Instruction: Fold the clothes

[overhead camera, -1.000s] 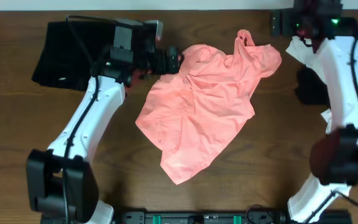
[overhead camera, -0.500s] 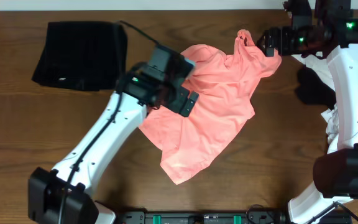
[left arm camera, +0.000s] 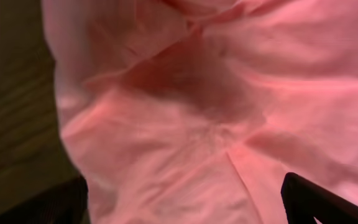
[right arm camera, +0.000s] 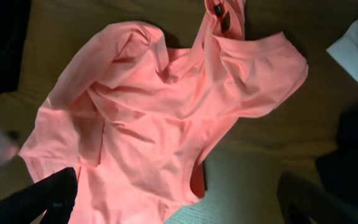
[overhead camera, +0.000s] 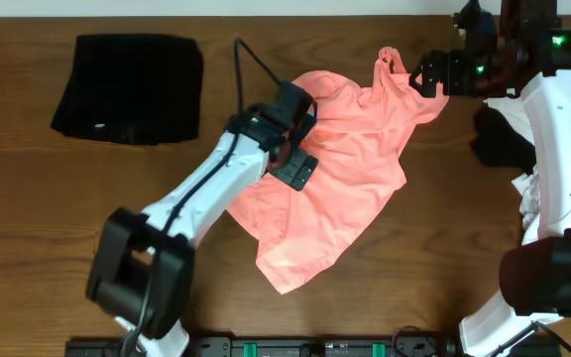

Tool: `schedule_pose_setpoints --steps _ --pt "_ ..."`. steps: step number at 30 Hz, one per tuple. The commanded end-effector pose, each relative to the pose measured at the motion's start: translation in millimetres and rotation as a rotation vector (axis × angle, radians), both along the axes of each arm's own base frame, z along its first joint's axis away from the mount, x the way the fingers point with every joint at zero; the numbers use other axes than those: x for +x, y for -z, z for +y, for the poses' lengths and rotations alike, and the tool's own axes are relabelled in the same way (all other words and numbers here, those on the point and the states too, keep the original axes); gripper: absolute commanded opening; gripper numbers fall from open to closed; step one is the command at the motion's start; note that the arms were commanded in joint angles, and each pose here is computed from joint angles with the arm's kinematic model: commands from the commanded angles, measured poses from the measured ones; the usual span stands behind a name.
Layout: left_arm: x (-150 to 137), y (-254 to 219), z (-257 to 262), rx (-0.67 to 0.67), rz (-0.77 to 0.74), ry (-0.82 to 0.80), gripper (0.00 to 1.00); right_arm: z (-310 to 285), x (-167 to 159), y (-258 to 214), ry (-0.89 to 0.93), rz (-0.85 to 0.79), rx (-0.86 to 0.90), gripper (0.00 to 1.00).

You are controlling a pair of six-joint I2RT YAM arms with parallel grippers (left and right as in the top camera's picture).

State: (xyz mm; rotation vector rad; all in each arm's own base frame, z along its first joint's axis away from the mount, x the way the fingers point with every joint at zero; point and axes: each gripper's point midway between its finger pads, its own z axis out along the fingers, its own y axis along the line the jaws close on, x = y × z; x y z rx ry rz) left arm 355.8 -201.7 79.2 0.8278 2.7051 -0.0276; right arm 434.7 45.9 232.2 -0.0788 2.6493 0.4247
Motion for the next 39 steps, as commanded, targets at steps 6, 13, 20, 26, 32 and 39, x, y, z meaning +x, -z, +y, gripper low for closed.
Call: schedule_pose_setpoints --steps 6,13,20,26,32,39 --pt "9 13 -5 -0.009 -0.009 -0.064 0.96 0 -1 1 0.016 0.012 0.002 0.96" --pt "8 13 -24 -0.030 -0.035 -0.036 0.96 0 -2 4 0.016 0.023 0.003 0.96" --pt "5 38 -17 0.057 -0.014 -0.101 0.95 -1 -6 8 0.018 0.043 -0.002 0.96" --pt "4 42 -9 0.106 -0.024 -0.151 0.85 -1 -6 8 0.018 0.042 -0.004 0.97" --pt "6 43 -9 0.115 -0.034 -0.157 0.82 -1 -6 8 0.015 0.041 -0.005 0.97" --pt "-5 52 -21 0.121 -0.012 -0.132 0.81 -1 -6 8 0.014 0.040 -0.006 0.98"
